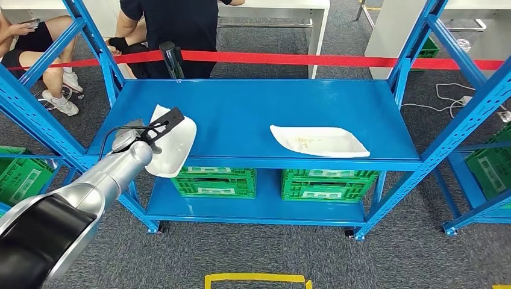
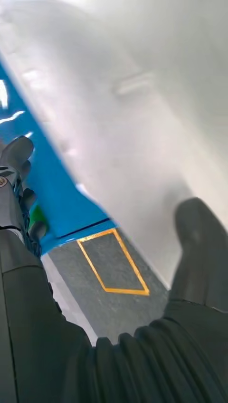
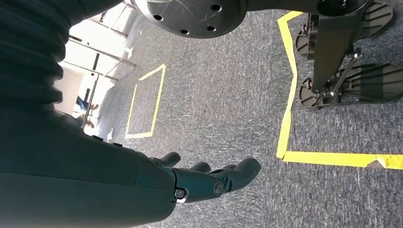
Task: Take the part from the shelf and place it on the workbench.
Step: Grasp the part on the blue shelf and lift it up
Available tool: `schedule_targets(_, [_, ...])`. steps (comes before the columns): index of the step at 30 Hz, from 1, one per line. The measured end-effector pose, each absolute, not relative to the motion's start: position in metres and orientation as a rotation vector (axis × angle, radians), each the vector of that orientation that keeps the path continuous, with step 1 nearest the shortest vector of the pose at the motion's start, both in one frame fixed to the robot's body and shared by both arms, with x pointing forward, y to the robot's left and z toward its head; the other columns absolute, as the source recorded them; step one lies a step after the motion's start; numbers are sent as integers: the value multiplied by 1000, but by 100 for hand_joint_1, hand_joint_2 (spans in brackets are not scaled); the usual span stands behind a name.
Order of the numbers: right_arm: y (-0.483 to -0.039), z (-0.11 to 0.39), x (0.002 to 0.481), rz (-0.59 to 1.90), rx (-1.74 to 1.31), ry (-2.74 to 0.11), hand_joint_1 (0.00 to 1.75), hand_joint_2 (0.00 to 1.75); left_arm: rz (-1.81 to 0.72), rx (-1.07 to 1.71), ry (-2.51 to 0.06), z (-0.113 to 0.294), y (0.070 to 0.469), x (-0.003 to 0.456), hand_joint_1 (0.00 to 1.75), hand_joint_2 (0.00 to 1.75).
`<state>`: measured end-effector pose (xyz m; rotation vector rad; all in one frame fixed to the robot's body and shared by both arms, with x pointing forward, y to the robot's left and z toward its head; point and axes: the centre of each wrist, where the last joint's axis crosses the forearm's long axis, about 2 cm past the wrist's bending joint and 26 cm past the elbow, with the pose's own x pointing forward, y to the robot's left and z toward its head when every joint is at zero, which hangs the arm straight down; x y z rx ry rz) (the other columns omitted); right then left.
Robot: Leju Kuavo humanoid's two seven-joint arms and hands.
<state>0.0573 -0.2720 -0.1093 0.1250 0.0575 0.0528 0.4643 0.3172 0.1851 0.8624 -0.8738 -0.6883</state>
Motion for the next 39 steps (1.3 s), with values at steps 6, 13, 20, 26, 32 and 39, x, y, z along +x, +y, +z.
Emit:
schedule_targets(6, [-272,-109,58,63,122,58,0,175,-727,741,-802,182,311,463,165,175])
schedule_targets(13, [-272,-109,57,63,122,58,0,175,-747,623,-776,175,300,461,175,175])
schedule_targets(20, [-272,-109,58,65,121,58,0,175,-738,573,-782,174,297,460,175,175])
schedule_targets(26, [-272,-109,58,68,121,58,0,175,-731,565,-785,174,298,460,175,175])
schedule_targets(32, [-272,-109,58,71,120,58,0,175,-722,563,-791,174,299,460,175,175])
schedule_targets(39, [-272,-109,58,72,120,58,0,175,-710,552,-816,172,299,459,175,175])
